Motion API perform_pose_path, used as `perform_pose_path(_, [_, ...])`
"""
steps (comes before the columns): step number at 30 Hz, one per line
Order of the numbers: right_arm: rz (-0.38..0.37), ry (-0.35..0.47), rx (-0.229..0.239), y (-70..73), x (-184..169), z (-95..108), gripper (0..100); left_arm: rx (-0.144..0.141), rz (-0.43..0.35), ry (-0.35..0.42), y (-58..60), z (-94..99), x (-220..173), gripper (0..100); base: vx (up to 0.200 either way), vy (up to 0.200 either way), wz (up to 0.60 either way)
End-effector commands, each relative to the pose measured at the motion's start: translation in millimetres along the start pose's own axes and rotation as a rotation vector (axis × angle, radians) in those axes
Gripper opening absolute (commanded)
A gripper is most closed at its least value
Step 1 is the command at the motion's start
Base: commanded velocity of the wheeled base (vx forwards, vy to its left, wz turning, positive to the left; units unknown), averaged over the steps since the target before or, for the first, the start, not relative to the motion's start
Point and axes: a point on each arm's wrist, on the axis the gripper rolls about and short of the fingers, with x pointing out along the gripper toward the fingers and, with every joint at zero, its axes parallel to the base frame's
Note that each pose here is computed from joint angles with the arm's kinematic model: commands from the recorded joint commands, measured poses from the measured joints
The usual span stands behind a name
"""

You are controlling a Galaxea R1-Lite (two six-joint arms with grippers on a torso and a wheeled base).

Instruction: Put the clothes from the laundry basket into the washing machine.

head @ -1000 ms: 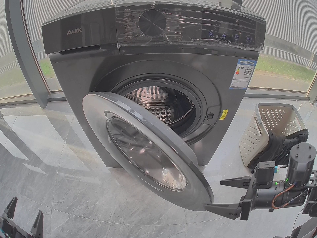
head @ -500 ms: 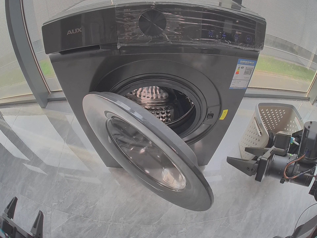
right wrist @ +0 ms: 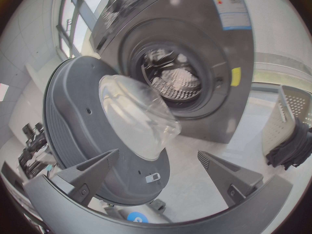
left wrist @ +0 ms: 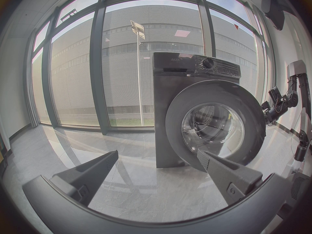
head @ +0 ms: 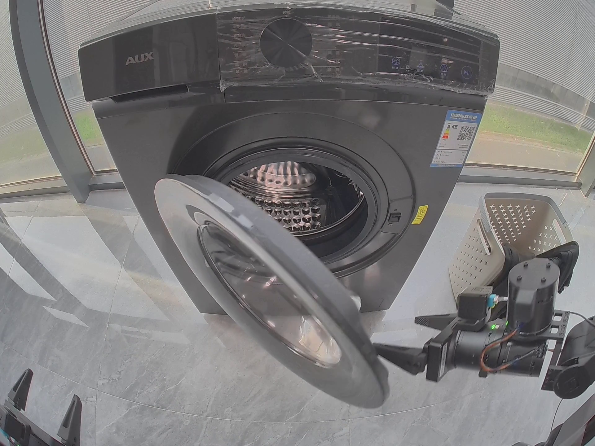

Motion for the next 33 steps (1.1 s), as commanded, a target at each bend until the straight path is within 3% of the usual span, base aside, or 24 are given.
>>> perform_pose_path(1, [0.061,0.058,-0.027,14.2,1.7,-16.1,100,0.0,-0.001,-0.002,-0.1,-4.9,-0.2,100,0.0,0.0,0.0])
perform_pose_path(5, [0.049,0.018,-0.022,12.1,2.0,-11.2,100,0.0,0.001,-0.002,-0.1,-4.9,-0.2,100,0.0,0.0,0.0])
perform_pose_path(10, [-0.09,-0.027,0.016,-11.4,18.0,2.9,100,0.0,0.001,-0.003,-0.1,-4.4,-0.3,100,0.0,0.0,0.0])
perform_pose_path(17, [-0.114,-0.006,0.023,-15.7,43.6,4.2,100,0.0,0.001,-0.002,-0.1,-4.9,-0.2,100,0.0,0.0,0.0])
perform_pose_path(24, [-0.143,-0.059,0.048,-16.8,85.4,13.4,100,0.0,0.001,-0.002,-0.1,-4.9,-0.2,100,0.0,0.0,0.0])
perform_pose_path(30, [-0.174,-0.035,0.045,-22.2,111.3,6.3,100,0.0,0.001,-0.002,-0.1,-4.9,-0.2,100,-0.2,0.0,0.0])
perform_pose_path(33, [-0.176,-0.023,0.043,-24.0,122.8,2.5,100,0.0,0.002,-0.001,-0.1,-4.9,-0.2,100,0.0,0.0,0.0])
